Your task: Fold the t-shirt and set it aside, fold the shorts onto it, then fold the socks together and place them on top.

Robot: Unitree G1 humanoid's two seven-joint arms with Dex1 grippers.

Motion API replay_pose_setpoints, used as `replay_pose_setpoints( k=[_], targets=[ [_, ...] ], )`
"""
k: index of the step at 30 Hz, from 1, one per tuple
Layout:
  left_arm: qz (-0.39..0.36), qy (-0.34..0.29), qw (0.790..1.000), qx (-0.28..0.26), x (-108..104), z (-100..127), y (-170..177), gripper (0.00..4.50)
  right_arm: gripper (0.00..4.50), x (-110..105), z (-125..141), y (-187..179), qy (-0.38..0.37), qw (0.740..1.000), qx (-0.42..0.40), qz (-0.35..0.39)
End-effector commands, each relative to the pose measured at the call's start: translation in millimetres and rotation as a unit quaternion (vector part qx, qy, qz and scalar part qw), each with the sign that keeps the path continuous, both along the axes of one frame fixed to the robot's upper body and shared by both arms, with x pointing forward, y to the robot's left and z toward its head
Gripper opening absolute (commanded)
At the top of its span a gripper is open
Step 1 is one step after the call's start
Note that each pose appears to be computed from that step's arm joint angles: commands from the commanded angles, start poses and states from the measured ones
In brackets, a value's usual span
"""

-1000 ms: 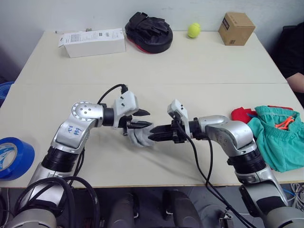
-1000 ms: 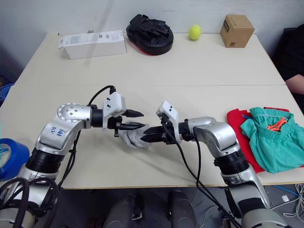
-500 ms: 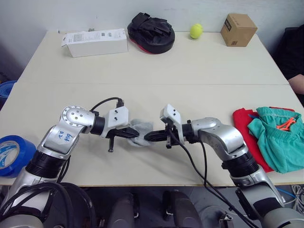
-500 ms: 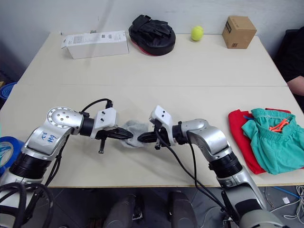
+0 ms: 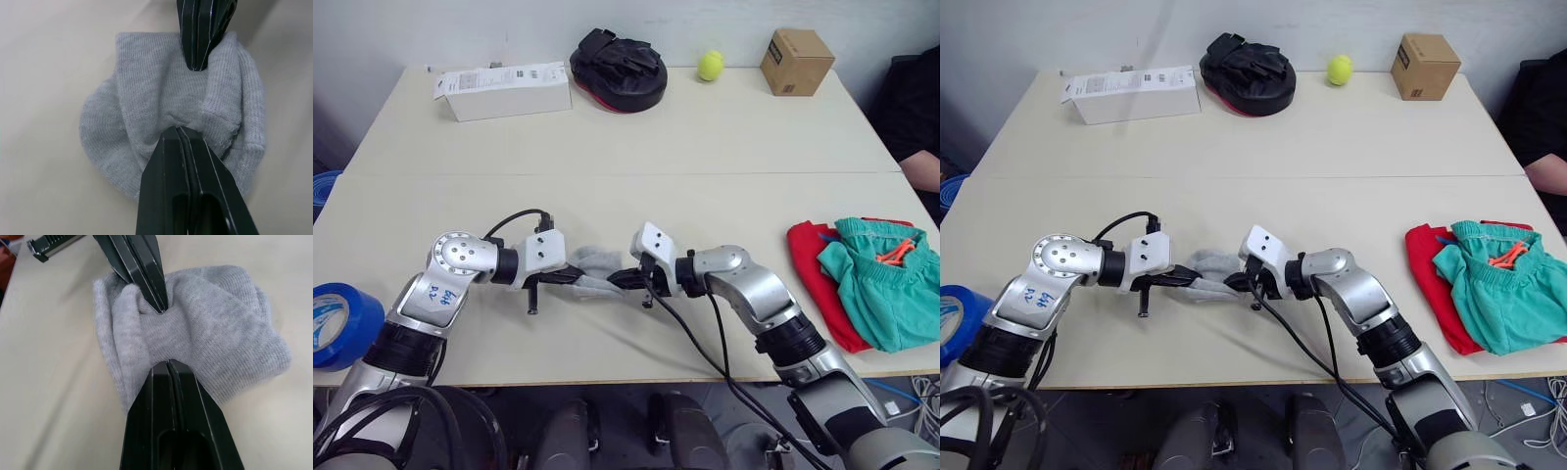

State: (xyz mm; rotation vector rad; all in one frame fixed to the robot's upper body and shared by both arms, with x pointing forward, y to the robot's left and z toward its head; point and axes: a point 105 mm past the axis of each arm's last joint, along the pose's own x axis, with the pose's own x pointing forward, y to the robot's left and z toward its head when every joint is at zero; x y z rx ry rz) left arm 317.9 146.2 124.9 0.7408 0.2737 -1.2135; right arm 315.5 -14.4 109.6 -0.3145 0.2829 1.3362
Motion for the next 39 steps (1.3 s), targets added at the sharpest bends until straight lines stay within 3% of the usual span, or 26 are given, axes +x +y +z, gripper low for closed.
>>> replay_pose_setpoints(
  k=[1,8,11,17,21,23,29,30,33,39],
  targets=[
    [0.038,0.022,0.999,0.018,1,-19,13,0.02,0.0,-8,-7,-3,0.007,1.0,0.01,0.015],
    [0.045,0.019,0.999,-0.003,4,-15,11,0.02,0.0,-20,37,13,0.01,0.993,0.099,0.06],
    [0.046,0.017,0.999,-0.008,5,-14,9,0.02,0.0,-21,30,18,0.024,0.994,0.09,0.059],
    [0.046,0.018,0.999,-0.008,5,-14,8,0.02,0.0,-14,-19,11,0.031,0.999,-0.011,0.023],
    [0.049,0.013,0.999,-0.013,10,-9,7,0.02,0.0,-7,-29,6,0.036,0.999,-0.02,0.001],
    [0.049,0.013,0.999,-0.018,11,-7,6,0.02,0.0,-9,-22,6,0.033,0.999,0.001,0.006],
    [0.038,0.026,0.997,-0.058,0,8,2,0.02,0.0,-33,44,-1,0.082,0.986,0.134,0.055],
    [0.039,0.026,0.996,-0.071,-3,15,2,0.2,0.0,-34,52,-6,0.106,0.983,0.142,0.049],
    [0.026,0.021,0.995,-0.09,-13,32,2,0.86,0.58,-31,61,-18,0.15,0.979,0.137,0.027],
    [0.03,0.017,0.989,-0.146,-36,69,9,2.71,2.62,-9,52,-43,0.218,0.97,0.1,-0.031]
  ],
)
